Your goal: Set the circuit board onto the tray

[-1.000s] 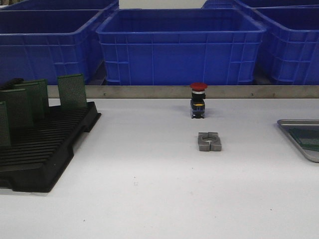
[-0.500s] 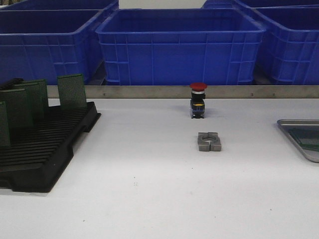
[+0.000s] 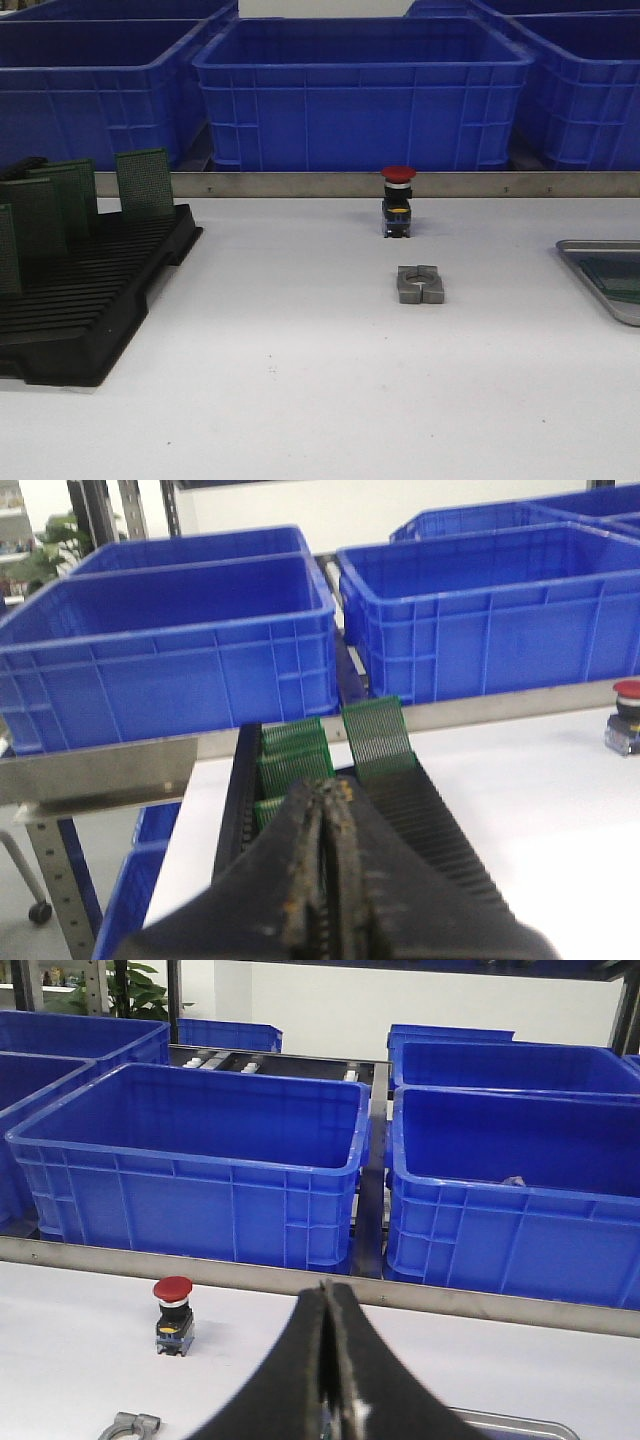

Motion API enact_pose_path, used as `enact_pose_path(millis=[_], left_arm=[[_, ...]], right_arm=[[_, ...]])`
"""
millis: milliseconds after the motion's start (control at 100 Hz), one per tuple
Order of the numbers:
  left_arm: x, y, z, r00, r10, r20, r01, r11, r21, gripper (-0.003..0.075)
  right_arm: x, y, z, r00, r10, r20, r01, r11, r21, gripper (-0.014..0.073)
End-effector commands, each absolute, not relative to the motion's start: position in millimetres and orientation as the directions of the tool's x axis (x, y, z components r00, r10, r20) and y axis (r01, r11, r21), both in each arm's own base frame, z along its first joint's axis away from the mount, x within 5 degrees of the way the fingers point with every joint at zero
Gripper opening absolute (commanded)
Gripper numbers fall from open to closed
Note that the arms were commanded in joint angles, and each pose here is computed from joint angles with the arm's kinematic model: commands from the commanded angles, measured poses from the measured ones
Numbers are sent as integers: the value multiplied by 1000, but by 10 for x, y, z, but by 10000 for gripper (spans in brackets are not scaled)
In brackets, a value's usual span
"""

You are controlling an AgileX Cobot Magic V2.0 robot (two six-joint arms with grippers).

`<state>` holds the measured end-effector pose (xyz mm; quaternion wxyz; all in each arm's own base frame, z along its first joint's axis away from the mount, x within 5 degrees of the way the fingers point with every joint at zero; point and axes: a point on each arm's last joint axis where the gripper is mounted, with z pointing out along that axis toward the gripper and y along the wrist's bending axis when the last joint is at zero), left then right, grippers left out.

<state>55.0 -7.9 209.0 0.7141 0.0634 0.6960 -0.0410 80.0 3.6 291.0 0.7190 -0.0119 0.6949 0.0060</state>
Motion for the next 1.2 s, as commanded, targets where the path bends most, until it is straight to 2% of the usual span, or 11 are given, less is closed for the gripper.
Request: enact_pose_path(millis=[0,1190], left_arm=[[503,-83,2234,182,-17,-983,157,988,12,-18],[510,-86,2202,192,-34,-981,162,987,-2,-18]], right_arm=[[800,11,3003,66,5,-998,2,1000,5,-69],[800,11,3003,66,5,-998,2,1000,5,-69]])
